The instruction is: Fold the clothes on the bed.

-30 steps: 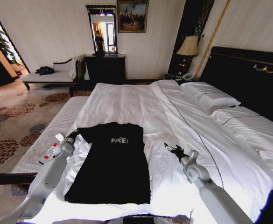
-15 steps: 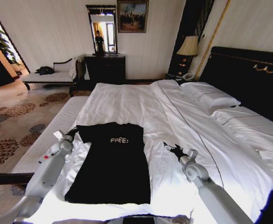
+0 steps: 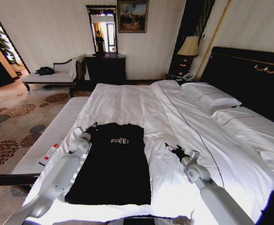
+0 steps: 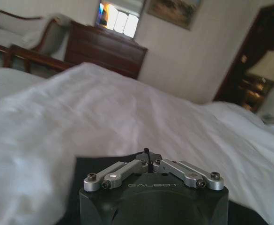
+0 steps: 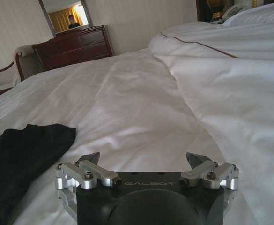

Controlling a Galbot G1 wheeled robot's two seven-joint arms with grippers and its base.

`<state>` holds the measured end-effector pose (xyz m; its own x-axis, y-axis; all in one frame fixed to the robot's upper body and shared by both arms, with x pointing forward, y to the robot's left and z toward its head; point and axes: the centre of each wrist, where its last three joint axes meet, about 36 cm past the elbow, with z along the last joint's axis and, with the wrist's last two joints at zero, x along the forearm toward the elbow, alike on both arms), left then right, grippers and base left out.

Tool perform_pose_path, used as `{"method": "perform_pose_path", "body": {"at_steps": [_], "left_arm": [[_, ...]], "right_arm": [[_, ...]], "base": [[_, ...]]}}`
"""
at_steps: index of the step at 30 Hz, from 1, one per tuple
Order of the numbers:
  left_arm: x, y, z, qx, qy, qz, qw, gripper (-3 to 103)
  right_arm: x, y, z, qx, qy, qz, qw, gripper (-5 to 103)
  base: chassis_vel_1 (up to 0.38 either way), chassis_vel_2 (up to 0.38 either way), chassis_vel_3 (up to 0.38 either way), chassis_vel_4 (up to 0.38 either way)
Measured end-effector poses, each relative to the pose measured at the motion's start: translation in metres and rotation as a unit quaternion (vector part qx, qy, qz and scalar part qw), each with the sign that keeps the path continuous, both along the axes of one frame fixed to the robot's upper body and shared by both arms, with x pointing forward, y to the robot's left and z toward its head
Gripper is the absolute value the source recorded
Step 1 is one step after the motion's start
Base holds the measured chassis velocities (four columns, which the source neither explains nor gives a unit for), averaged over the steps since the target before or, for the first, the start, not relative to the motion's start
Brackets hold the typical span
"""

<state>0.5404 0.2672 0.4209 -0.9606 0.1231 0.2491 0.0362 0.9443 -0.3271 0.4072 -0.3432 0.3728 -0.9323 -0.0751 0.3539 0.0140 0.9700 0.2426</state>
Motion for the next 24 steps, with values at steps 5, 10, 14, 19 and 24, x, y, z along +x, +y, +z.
{"method": "perform_pose_path", "body": {"at_steps": [5,10,14,19,24], "left_arm": [[-0.006,-0.019,-0.013,0.016,0.01,-0.024,0.9995,0],[-0.016,-0.038,-0.032,0.037,0.025,-0.051,0.9977,0],[-0.02,-0.042,-0.043,0.047,0.035,-0.059,0.9966,0],[-0.024,-0.045,-0.053,0.056,0.042,-0.067,0.9953,0],[-0.025,-0.054,-0.059,0.057,0.047,-0.076,0.9943,0]], "right_arm": [[-0.001,-0.004,0.001,-0.001,-0.001,-0.003,1.0,100],[-0.001,-0.006,0.002,-0.001,-0.003,-0.004,1.0,100],[-0.001,-0.006,0.002,-0.001,-0.004,-0.005,1.0,100],[-0.001,-0.006,0.002,-0.001,-0.004,-0.005,1.0,100],[0.0,-0.007,0.003,-0.001,-0.004,-0.005,1.0,100]], "base": [[0.0,0.0,0.0,0.0],[0.0,0.0,0.0,0.0],[0.0,0.0,0.0,0.0],[0.0,0.0,0.0,0.0],[0.0,0.0,0.0,0.0]]}}
